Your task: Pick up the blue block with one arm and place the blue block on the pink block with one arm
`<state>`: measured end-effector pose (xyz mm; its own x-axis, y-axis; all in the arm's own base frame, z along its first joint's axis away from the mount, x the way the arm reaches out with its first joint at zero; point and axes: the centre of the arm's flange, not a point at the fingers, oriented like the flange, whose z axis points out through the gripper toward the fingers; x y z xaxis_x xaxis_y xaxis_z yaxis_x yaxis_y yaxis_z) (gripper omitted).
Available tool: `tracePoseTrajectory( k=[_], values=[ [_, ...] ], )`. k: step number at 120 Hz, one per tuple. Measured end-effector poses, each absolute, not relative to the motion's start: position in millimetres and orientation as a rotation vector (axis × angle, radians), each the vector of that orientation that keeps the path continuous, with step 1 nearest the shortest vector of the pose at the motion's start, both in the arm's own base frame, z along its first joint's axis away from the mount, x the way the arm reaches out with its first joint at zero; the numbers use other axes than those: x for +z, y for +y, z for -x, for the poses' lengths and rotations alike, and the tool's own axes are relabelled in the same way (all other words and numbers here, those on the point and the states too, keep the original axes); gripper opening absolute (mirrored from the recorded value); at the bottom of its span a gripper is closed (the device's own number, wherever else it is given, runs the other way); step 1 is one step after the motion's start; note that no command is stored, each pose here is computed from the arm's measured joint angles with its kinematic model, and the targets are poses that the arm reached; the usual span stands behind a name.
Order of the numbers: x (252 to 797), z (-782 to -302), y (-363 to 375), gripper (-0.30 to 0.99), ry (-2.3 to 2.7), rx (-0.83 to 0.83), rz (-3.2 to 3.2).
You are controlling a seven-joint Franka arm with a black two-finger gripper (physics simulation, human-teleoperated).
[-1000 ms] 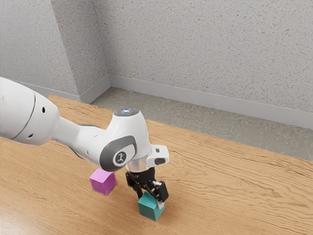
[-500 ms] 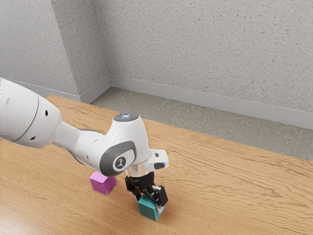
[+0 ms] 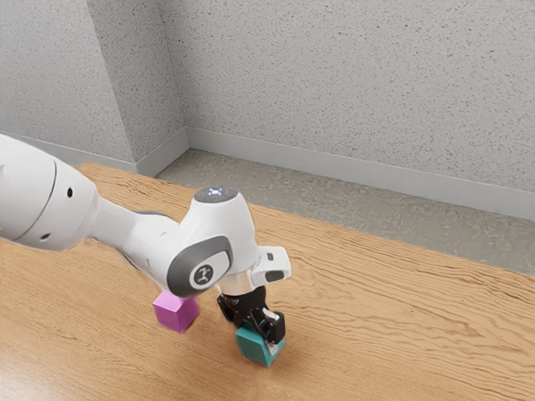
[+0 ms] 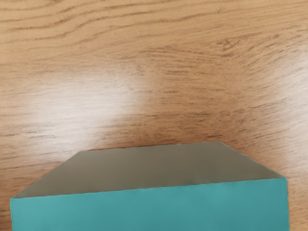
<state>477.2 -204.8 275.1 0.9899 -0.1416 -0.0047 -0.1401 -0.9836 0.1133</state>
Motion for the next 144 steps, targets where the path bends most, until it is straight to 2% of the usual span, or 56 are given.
tracePoseTrajectory(
  k=[24, 38, 50, 95, 144],
  values=[
    [362.7, -489.2, -175.8, 0.36, -0.214, 0.252, -3.057],
    [386.9, -500.1, -125.0, 0.36, -0.065, 0.311, -3.082],
    [396.2, -488.1, -69.6, 0.37, 0.11, 0.308, -3.109],
    [383.0, -433.3, -39.7, 0.38, 0.284, 0.222, -3.138],
    [346.1, -437.6, -28.3, 0.38, 0.41, 0.092, -3.125]
  ],
)
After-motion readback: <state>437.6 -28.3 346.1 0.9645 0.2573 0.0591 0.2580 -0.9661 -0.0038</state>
